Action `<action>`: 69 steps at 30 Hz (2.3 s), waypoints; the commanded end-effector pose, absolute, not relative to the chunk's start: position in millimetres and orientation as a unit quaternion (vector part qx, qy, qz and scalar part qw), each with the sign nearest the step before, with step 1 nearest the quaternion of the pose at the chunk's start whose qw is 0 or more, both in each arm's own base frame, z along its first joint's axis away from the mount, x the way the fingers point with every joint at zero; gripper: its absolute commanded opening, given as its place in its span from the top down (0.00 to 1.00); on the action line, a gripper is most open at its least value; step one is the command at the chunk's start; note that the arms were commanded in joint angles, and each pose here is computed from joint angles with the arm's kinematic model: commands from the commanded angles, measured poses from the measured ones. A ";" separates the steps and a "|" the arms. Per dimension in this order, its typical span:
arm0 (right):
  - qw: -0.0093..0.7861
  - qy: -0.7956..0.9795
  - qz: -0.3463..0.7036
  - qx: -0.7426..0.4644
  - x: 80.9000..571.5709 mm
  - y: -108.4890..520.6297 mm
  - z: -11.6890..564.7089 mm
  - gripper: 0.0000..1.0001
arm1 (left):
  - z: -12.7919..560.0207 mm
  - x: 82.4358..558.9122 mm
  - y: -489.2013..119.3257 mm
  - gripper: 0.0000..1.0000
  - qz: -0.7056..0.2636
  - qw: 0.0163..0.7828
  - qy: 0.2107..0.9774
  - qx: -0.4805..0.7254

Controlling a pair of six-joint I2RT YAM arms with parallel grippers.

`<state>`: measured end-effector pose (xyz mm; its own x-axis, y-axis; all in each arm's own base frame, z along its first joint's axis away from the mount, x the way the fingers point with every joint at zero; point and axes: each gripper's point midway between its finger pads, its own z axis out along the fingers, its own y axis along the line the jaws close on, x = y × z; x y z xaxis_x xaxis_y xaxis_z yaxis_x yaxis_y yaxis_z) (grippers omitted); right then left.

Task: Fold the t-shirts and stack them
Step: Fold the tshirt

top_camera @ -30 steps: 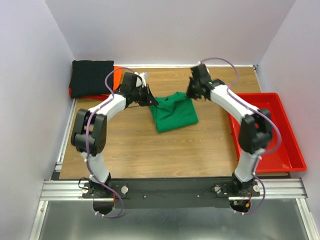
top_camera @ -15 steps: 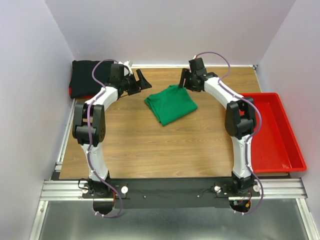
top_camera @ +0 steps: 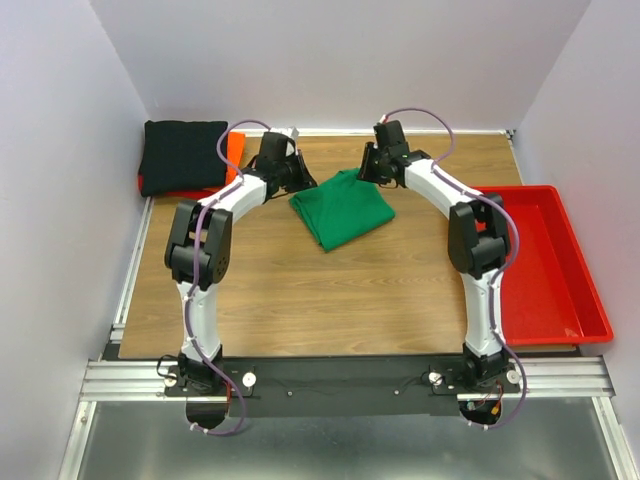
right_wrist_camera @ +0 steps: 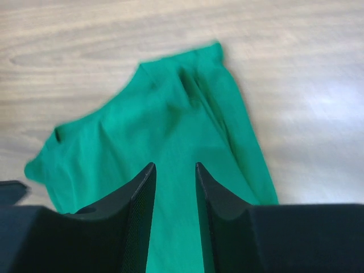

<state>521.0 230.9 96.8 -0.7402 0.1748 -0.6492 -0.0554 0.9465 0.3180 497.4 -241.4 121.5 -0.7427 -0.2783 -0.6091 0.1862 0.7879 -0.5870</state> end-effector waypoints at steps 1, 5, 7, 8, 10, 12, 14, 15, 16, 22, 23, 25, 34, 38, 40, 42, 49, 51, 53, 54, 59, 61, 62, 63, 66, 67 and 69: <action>0.359 0.915 0.185 0.014 542.4 252.2 78.8 0.60 | 89.3 515.1 -227.8 1.00 -0.281 0.347 0.893 -0.053; 0.356 0.918 0.174 0.017 553.7 251.2 60.6 0.59 | 60.1 520.4 -217.9 1.00 -0.245 0.328 0.910 -0.060; 0.354 0.919 0.171 0.020 555.9 248.8 54.6 0.57 | 45.9 521.8 -209.9 1.00 -0.228 0.321 0.917 -0.066; 0.351 0.921 0.168 0.023 555.9 246.3 50.7 0.57 | 40.7 521.5 -205.1 1.00 -0.220 0.319 0.919 -0.070; 0.343 0.925 0.158 0.029 552.5 239.5 41.1 0.55 | 30.8 520.3 -192.9 1.00 -0.210 0.312 0.923 -0.079; 0.340 0.928 0.150 0.034 549.4 235.1 37.2 0.53 | 22.8 520.2 -182.5 1.00 -0.198 0.309 0.927 -0.081; 0.340 0.930 0.132 0.042 544.4 226.2 33.9 0.52 | 18.7 519.6 -176.8 1.00 -0.188 0.308 0.929 -0.085; 0.340 0.930 0.131 0.043 543.1 224.5 35.2 0.51 | 16.9 520.0 -175.5 1.00 -0.188 0.307 0.929 -0.086; 0.337 0.932 0.128 0.043 537.9 222.9 34.4 0.50 | 16.2 520.6 -175.2 1.00 -0.188 0.305 0.930 -0.086; 0.315 0.939 0.133 0.047 515.1 218.7 28.8 0.49 | 26.8 522.7 -182.1 1.00 -0.207 0.310 0.925 -0.073; 0.306 0.941 0.135 0.054 505.4 216.0 25.7 0.49 | 33.6 523.6 -183.6 1.00 -0.212 0.315 0.922 -0.070; 0.299 0.942 0.137 0.060 494.6 215.5 22.2 0.50 | 40.3 523.3 -185.5 1.00 -0.218 0.318 0.920 -0.065; 0.262 0.948 0.167 0.068 393.8 211.2 20.4 0.50 | 51.0 482.0 -187.5 1.00 -0.244 0.307 0.918 -0.056; 0.256 0.947 0.187 0.047 345.4 222.9 31.3 0.50 | 76.6 463.7 -186.5 1.00 -0.259 0.327 0.907 -0.051; 0.259 0.945 0.195 0.051 336.5 221.4 39.2 0.50 | 84.3 459.7 -183.4 1.00 -0.256 0.335 0.905 -0.052; 0.282 0.937 0.201 0.046 337.5 218.6 58.2 0.49 | 108.0 462.0 -181.2 1.00 -0.256 0.359 0.896 -0.053; 0.358 0.915 0.176 0.059 359.4 205.1 112.8 0.54 | 154.2 437.8 -198.2 0.95 -0.264 0.391 0.881 -0.024; 0.359 0.915 0.177 0.058 363.7 207.4 114.1 0.58 | 148.3 420.1 -220.7 0.96 -0.277 0.381 0.882 -0.006; 0.352 0.918 0.177 0.056 370.3 212.8 108.6 0.66 | 131.1 398.2 -234.2 1.00 -0.285 0.360 0.888 0.003; 0.347 0.919 0.177 0.056 374.7 215.6 105.0 0.69 | 119.3 382.3 -247.8 1.00 -0.297 0.344 0.891 0.011; 0.336 0.928 0.151 0.059 385.5 214.5 83.9 0.76 | 90.3 348.2 -273.0 1.00 -0.315 0.313 0.896 0.023; 0.329 0.932 0.136 0.064 385.6 207.9 72.0 0.76 | 83.3 343.0 -276.6 1.00 -0.319 0.307 0.896 0.026; 0.316 0.938 0.125 0.070 383.8 199.1 58.1 0.77 | 72.6 336.6 -276.6 1.00 -0.315 0.297 0.901 0.028; 0.308 0.941 0.117 0.075 382.8 193.1 49.7 0.77 | 68.8 335.6 -276.8 1.00 -0.314 0.295 0.902 0.029; 0.284 0.950 0.090 0.091 379.2 171.0 23.0 0.79 | 56.4 328.5 -276.6 1.00 -0.313 0.283 0.906 0.031; 0.280 0.951 0.086 0.095 379.3 166.2 18.9 0.79 | 52.2 325.5 -275.8 1.00 -0.312 0.278 0.908 0.032; 0.271 0.954 0.079 0.103 379.5 156.7 10.2 0.80 | 48.9 323.5 -276.2 1.00 -0.311 0.276 0.909 0.035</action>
